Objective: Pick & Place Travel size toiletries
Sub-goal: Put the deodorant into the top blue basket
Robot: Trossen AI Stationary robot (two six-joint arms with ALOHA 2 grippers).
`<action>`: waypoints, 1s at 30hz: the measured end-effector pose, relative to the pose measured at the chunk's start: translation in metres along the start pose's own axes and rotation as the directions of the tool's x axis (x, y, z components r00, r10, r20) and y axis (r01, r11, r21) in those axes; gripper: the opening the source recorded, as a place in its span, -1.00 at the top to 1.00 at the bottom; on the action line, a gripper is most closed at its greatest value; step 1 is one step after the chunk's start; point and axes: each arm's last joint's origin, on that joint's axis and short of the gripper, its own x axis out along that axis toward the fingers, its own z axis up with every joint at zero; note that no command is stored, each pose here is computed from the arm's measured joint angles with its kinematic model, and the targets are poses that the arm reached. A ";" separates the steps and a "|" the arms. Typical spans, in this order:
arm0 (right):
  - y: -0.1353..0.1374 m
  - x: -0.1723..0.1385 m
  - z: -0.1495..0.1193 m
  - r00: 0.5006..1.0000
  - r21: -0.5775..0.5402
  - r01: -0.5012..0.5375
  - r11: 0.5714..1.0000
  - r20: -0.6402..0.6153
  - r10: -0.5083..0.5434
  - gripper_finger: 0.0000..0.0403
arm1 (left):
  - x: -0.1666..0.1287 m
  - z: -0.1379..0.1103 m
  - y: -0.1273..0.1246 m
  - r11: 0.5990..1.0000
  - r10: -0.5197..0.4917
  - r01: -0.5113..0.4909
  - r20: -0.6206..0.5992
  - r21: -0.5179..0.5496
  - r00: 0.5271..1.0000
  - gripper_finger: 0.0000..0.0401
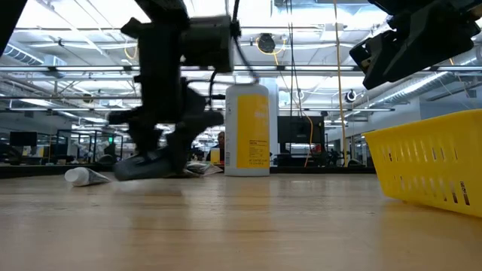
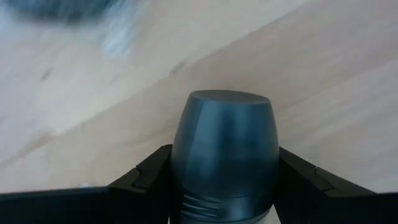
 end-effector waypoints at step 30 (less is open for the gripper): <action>0.001 0.000 0.007 0.998 -0.045 -0.008 0.999 0.067 0.011 0.38 | -0.155 -0.006 -0.101 0.630 -0.688 0.273 0.359 0.727 0.631 0.00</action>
